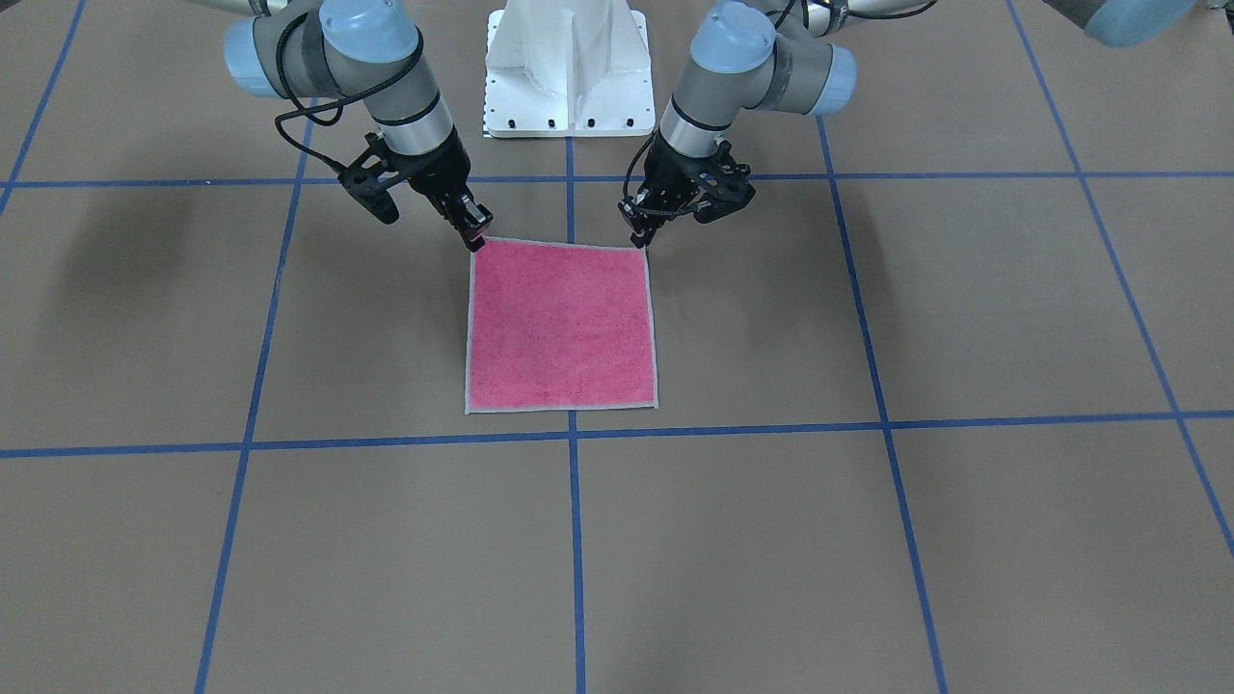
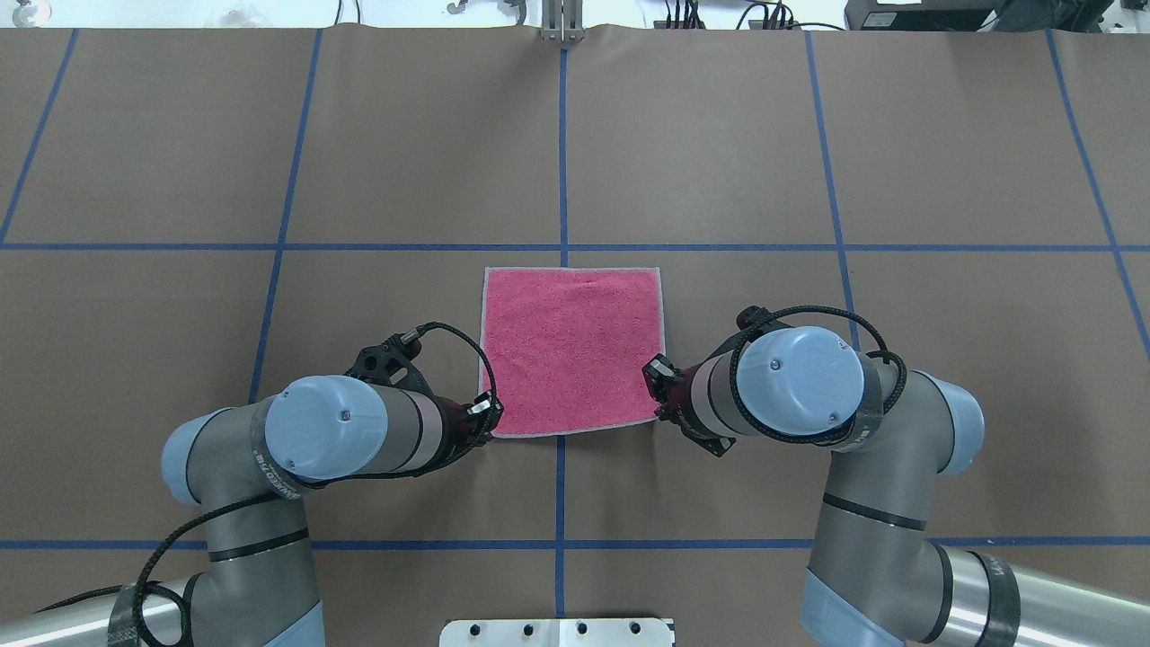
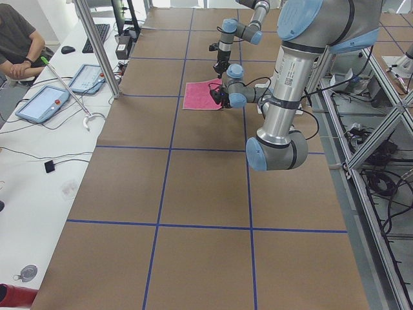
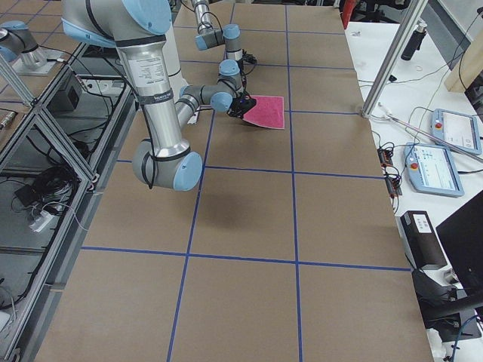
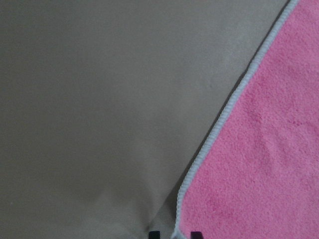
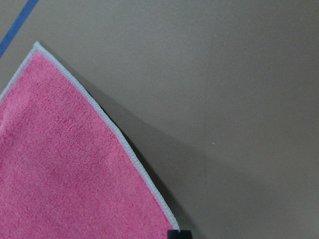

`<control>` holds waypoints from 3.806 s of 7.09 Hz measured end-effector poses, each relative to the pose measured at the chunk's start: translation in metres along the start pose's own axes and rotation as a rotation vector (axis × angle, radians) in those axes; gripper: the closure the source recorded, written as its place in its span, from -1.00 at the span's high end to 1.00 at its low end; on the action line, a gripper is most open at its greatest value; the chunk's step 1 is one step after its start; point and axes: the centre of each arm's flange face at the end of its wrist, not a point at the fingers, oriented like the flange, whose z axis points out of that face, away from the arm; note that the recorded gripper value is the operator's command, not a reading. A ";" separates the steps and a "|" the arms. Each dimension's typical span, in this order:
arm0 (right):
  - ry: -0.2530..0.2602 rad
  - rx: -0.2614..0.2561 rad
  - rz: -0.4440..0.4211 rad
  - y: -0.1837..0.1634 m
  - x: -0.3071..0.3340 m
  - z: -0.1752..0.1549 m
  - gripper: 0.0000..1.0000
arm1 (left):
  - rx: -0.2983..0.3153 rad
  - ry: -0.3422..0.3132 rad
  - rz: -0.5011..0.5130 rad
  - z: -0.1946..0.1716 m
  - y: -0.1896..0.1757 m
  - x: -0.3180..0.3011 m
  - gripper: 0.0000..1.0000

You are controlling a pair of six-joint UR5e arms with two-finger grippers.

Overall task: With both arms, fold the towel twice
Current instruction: 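Pinch the near corner with the left gripper while the right gripper holds, then lift both near corners and fold them over onto the far edge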

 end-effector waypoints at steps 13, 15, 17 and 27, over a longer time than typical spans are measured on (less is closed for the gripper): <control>-0.032 -0.009 0.030 -0.036 -0.011 -0.033 -1.00 | -0.017 0.089 -0.069 -0.045 0.001 0.031 -1.00; -0.032 0.000 0.039 -0.057 -0.036 -0.029 -1.00 | 0.023 0.096 -0.082 -0.039 -0.022 0.048 -1.00; -0.032 0.016 0.041 -0.073 -0.056 -0.023 -1.00 | 0.064 0.097 -0.102 -0.023 -0.044 0.080 -1.00; 0.012 0.054 0.033 -0.102 -0.109 0.022 -1.00 | 0.180 0.075 -0.108 -0.002 -0.122 0.118 -1.00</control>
